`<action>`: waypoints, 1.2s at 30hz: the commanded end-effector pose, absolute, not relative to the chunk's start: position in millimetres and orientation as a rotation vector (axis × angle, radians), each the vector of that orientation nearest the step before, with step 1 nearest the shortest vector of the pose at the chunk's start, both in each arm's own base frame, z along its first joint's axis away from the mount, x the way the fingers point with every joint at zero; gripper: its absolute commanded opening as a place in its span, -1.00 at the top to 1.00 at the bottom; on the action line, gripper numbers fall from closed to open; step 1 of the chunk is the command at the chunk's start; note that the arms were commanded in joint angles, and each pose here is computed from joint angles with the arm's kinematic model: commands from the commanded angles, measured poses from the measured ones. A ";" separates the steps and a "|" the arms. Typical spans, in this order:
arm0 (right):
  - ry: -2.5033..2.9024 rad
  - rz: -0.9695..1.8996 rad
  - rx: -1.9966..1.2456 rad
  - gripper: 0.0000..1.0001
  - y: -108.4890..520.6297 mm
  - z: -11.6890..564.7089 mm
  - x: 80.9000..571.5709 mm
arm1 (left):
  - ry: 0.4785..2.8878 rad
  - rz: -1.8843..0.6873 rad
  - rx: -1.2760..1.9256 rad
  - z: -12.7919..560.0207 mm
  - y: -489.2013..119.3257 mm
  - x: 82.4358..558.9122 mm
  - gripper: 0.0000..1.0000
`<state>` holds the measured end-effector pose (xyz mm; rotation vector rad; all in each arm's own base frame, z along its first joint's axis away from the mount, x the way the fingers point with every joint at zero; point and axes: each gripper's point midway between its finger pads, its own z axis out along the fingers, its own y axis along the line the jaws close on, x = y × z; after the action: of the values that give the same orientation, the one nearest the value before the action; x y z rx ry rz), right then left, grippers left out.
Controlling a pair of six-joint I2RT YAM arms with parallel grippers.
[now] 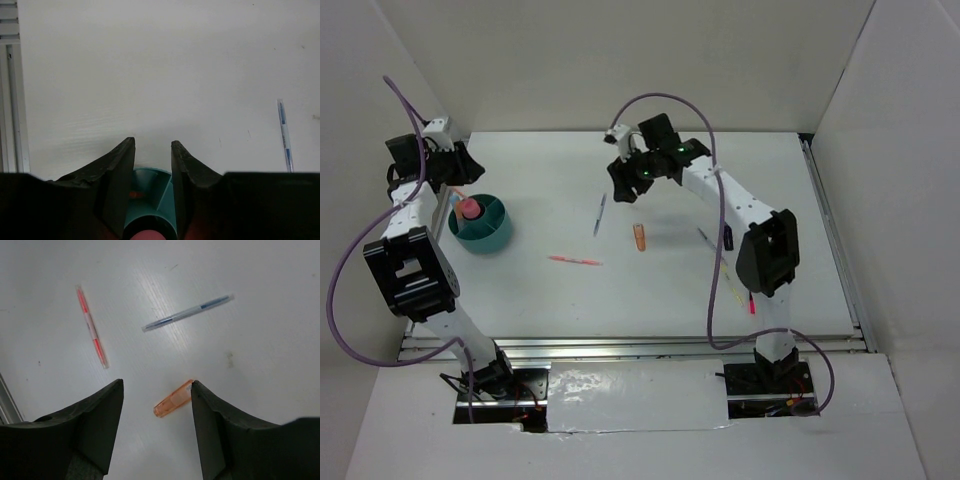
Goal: Sort the stationery into containers
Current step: Place the pen in the storage box, then pick up the pen from the center of the board.
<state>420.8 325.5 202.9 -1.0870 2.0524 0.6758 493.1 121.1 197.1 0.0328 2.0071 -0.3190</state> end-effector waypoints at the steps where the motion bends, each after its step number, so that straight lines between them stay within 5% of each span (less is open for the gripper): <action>1: 2.020 0.654 -1.285 -0.24 354.7 188.9 400.7 | 1.955 -0.299 0.127 224.3 110.8 484.5 0.04; 14: 1.939 0.551 -1.695 0.02 428.0 92.9 348.5 | 1.733 -0.338 0.145 343.2 84.9 459.8 -0.40; 29: 2.049 0.433 -1.774 0.06 432.8 21.5 332.4 | 1.712 -0.292 0.172 358.5 73.8 427.4 -0.43; 36: 2.016 0.425 -1.806 0.29 441.3 18.2 329.7 | 1.716 -0.269 0.160 356.8 74.8 417.9 -0.43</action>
<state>330.0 432.0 21.0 -1.7838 2.0442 0.4338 425.9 74.9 338.7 0.1268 1.7637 -0.3122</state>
